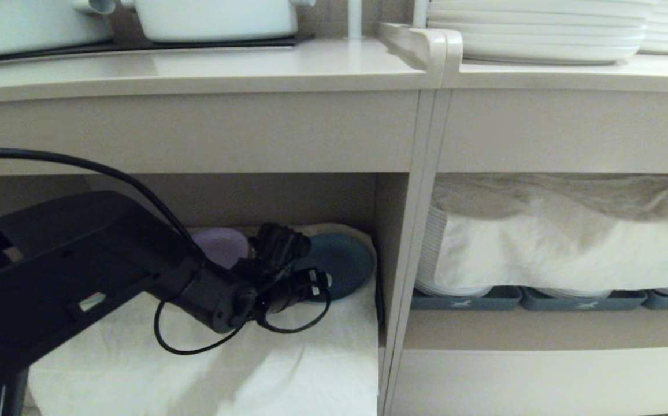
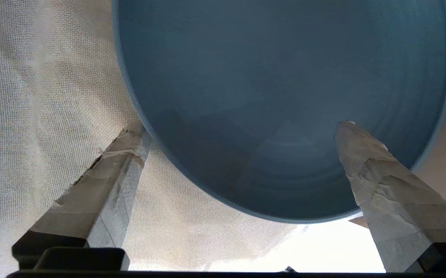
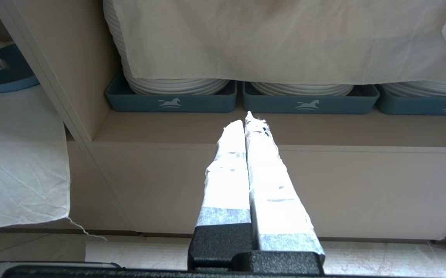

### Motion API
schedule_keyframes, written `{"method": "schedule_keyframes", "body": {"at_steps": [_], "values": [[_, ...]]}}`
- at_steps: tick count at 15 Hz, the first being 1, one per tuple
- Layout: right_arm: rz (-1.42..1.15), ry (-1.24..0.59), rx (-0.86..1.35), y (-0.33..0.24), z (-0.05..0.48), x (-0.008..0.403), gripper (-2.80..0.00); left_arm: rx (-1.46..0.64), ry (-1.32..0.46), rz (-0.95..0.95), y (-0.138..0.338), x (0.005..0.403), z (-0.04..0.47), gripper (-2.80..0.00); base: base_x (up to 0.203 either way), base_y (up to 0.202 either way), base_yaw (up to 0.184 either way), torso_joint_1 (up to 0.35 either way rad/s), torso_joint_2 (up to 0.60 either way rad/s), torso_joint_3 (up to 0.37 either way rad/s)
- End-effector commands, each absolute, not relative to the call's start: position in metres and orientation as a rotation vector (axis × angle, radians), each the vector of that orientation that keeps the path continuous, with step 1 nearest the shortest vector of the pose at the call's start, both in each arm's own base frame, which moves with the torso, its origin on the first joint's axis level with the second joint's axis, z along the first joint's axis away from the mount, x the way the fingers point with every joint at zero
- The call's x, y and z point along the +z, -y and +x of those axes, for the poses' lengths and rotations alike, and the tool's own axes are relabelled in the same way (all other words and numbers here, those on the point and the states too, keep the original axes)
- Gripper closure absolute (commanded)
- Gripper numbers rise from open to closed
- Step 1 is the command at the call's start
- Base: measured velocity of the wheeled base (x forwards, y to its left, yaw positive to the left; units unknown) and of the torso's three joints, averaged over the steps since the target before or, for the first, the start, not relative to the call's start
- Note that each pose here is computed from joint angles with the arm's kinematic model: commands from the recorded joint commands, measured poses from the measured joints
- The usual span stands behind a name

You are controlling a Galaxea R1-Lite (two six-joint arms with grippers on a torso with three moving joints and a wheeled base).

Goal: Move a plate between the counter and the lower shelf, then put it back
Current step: Pick up the plate in the cupboard

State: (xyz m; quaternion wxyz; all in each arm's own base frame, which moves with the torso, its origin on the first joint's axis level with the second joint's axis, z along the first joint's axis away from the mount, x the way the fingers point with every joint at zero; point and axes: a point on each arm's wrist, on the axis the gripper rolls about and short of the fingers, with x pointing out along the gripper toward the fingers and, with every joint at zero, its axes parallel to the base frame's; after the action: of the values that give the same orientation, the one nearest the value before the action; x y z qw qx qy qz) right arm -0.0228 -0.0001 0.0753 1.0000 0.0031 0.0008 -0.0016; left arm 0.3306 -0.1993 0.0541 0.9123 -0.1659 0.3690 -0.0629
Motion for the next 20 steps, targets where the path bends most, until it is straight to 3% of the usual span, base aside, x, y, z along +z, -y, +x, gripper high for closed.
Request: {"method": "schedule_keyframes", "body": {"at_steps": [1,11,12,20], "values": [[0.006,-0.002,-0.003,0.0001,-0.0228,0.0753,0.00,-0.125,-0.762,-0.345,0.1988,0.0524,0.3314,-2.80,0.000,0.000,0.000,0.000,0.00,0.000],[0.006,-0.003,-0.003,0.0001,-0.0227,0.0754,0.00,-0.120,-0.747,-0.343,0.2021,0.0512,0.3360,-2.80,0.000,0.000,0.000,0.000,0.00,0.000],[0.006,-0.003,-0.003,0.0001,-0.0227,0.0754,0.00,-0.120,-0.746,-0.344,0.2021,0.0513,0.3361,0.00,0.000,0.000,0.000,0.000,0.00,0.000],[0.006,-0.002,-0.003,0.0001,-0.0228,0.0753,0.00,-0.118,-0.745,-0.343,0.2020,0.0513,0.3361,0.00,0.000,0.000,0.000,0.000,0.00,0.000]]}}
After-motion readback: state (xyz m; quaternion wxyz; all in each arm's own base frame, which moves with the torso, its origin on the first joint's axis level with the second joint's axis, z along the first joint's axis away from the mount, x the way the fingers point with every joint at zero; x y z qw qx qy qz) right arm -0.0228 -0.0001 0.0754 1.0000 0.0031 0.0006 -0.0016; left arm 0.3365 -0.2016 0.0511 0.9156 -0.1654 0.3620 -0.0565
